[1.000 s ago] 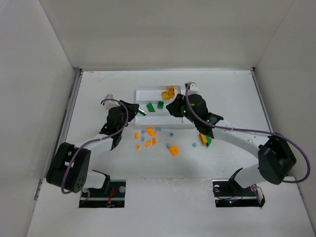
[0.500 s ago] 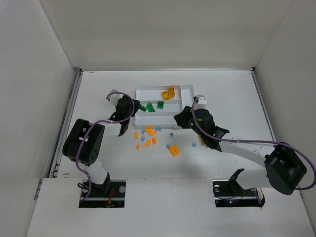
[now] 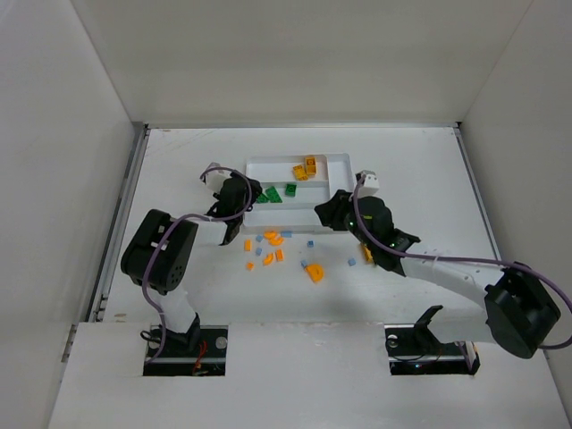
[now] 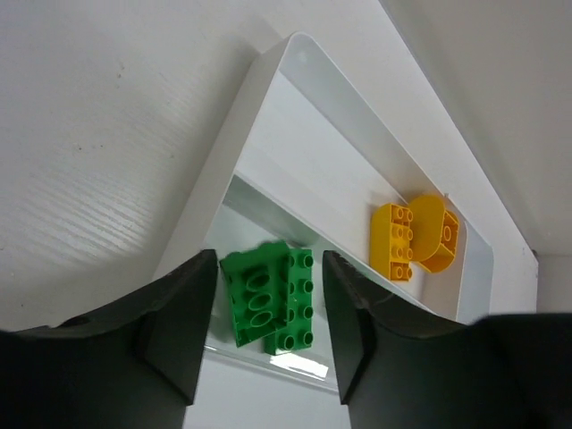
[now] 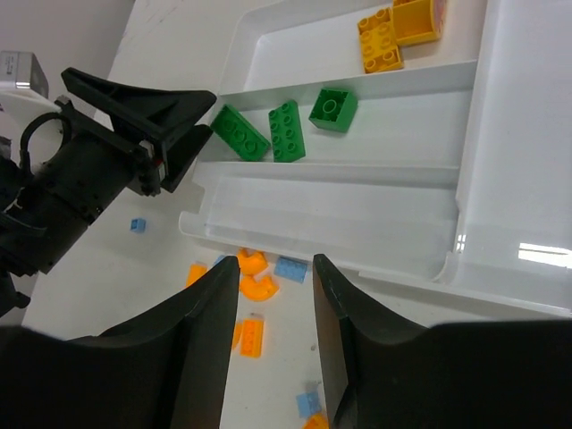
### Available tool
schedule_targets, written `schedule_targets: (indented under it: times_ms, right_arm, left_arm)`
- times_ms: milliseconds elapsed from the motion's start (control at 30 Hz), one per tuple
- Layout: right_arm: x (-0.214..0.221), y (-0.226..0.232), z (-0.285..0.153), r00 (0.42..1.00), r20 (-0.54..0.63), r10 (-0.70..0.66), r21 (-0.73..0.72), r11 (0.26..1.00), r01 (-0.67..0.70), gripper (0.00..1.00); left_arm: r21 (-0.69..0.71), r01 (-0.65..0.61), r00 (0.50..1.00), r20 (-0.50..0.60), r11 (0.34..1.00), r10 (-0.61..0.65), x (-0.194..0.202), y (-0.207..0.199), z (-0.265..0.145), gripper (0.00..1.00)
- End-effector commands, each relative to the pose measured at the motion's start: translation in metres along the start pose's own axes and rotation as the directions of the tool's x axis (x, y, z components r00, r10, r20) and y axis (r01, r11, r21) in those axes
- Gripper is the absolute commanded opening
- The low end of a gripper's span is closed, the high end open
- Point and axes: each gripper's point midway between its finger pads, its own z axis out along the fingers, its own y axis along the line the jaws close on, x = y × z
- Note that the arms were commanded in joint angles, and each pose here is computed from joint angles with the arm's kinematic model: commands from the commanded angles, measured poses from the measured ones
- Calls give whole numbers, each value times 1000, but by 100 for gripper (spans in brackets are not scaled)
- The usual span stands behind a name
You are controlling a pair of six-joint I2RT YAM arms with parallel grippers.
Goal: Sort the legos into containers by color
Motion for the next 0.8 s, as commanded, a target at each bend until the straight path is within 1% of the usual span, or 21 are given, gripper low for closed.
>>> schedule_targets:
  times_ms: [0, 67, 167, 267, 333, 433, 533, 667, 767]
  right_arm:
    - [-19, 0, -2, 997, 68, 19, -16, 1000, -18, 46]
    - [-18, -3, -2, 998, 66, 13, -6, 1000, -13, 49]
    - [-24, -14, -5, 996, 88, 1, 31, 1000, -4, 51]
    - [-33, -34, -10, 992, 126, -15, 110, 994, 1, 54]
    - [-35, -54, -21, 990, 142, -28, 191, 982, 0, 59]
    - [-27, -95, -47, 985, 165, -43, 355, 935, -19, 68]
    - [-12, -130, -74, 990, 138, -38, 501, 865, -37, 75]
    - [11, -154, -95, 996, 90, 28, 594, 801, -76, 81]
    - [24, -170, -101, 998, 53, 40, 648, 759, -64, 83]
  left_arm:
    - [70, 10, 997, 72, 998, -15, -26, -28, -7, 52]
    - [87, -8, 997, 79, 996, 1, -30, -32, -16, 55]
    - [136, -33, 995, 93, 990, 21, -35, -45, -32, 56]
    - [193, -57, 995, 93, 980, 39, -33, -56, -57, 52]
    - [240, -83, 994, 91, 967, 63, -28, -63, -76, 50]
    - [306, -134, 991, 63, 943, 120, -10, -68, -105, 49]
    - [361, -162, 986, 22, 918, 165, 12, -65, -127, 48]
    - [423, -170, 977, -45, 890, 208, 41, -66, -148, 48]
    - [470, -169, 972, -69, 866, 227, 53, -73, -164, 48]
